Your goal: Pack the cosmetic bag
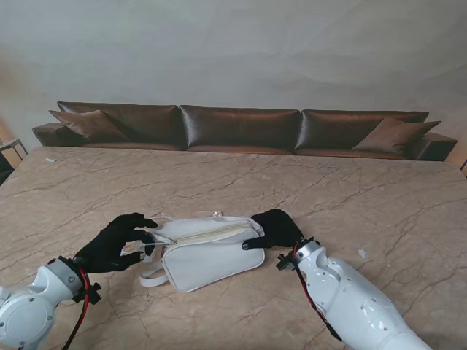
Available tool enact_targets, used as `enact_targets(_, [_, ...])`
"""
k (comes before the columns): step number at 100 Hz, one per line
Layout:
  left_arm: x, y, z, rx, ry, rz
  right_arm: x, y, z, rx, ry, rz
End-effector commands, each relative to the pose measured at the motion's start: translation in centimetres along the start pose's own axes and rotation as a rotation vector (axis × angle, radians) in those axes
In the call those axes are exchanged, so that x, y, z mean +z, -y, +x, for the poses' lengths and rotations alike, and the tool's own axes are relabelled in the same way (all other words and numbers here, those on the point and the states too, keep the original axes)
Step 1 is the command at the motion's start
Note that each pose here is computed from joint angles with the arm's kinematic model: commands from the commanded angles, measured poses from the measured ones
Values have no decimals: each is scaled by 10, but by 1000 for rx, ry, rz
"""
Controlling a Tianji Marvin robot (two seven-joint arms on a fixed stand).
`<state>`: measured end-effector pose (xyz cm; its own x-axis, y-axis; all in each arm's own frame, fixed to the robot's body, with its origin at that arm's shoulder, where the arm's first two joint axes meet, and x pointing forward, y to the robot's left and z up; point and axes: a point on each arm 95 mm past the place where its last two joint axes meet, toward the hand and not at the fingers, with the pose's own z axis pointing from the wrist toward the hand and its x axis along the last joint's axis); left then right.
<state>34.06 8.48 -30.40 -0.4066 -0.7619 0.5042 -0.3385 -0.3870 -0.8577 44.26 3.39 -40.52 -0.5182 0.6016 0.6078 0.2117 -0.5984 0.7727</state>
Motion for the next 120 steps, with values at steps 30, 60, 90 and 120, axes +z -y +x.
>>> enact_targets(30, [4,-8,14,19,-31,17,-15,-16,-9,-76,25,26])
enact_targets(60, [7,-9,24,28,-46,49,-14,-32,13,-222,-11,131])
enact_targets(90, [11,-9,31,29,-55,60,-3,-54,48,-307,-55,206])
enact_targets(120, [15,-14,36,24,-59,59,7,-71,82,-324,-77,324])
